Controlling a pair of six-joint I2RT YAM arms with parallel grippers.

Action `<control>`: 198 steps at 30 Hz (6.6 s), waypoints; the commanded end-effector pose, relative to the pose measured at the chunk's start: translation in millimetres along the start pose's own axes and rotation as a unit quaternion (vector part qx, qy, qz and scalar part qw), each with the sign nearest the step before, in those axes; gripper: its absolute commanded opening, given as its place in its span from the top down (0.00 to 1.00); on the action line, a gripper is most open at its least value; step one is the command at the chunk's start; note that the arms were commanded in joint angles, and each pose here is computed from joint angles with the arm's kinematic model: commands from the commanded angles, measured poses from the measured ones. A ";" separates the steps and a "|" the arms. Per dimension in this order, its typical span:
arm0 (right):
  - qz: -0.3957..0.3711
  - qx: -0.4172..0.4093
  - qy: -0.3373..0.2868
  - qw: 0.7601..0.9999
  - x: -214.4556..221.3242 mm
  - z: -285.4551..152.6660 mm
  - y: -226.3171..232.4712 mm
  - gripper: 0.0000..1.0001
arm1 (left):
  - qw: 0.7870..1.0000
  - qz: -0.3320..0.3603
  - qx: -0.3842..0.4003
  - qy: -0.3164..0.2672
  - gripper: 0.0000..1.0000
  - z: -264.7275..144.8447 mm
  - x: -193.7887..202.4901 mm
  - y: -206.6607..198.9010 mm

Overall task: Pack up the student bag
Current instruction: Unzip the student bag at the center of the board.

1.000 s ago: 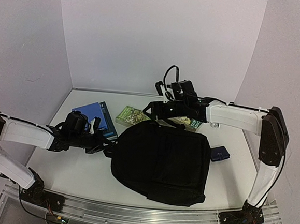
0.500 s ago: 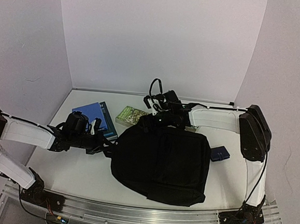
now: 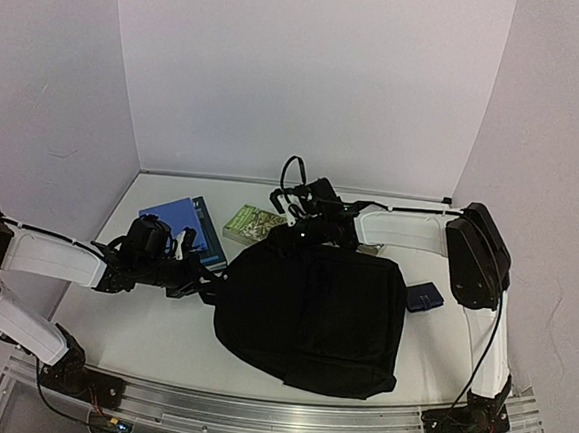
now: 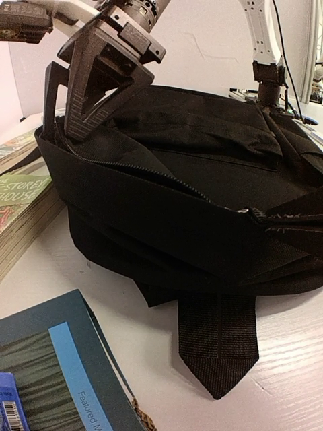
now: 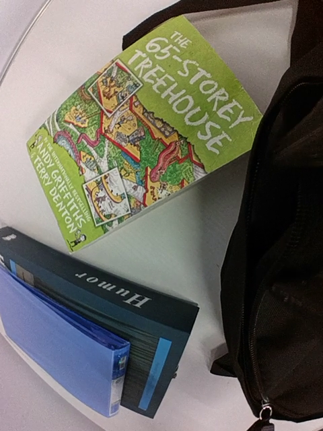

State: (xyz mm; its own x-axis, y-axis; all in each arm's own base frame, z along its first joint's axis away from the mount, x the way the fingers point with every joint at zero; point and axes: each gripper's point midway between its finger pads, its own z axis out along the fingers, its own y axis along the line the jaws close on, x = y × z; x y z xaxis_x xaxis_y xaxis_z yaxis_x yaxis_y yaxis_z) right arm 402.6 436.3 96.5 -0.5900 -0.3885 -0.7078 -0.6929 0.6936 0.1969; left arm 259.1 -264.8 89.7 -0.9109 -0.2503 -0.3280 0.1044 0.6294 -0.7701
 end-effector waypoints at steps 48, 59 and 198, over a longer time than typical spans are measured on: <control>0.238 0.147 -0.163 0.946 -71.6 -2.7 -62.0 1.00 | 0.979 0.079 0.025 0.186 1.00 -0.2 115.6 -64.6; 0.247 0.145 -0.160 0.945 -64.7 4.2 -62.6 1.00 | 0.974 0.104 0.031 0.200 1.00 22.4 122.9 -88.5; 0.135 -0.227 0.113 0.958 132.5 -35.5 182.1 1.00 | 0.996 -0.001 -0.071 0.060 1.00 29.6 34.6 -13.1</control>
State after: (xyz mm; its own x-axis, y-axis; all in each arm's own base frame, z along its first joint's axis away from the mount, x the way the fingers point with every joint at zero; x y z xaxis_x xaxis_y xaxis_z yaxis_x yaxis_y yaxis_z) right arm 181.2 476.2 42.6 -0.8245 -0.4138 -0.3861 -0.5604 0.5022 0.6586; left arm 229.6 -301.4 62.8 -0.9652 -0.1464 -0.2167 0.0375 0.7426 -0.6687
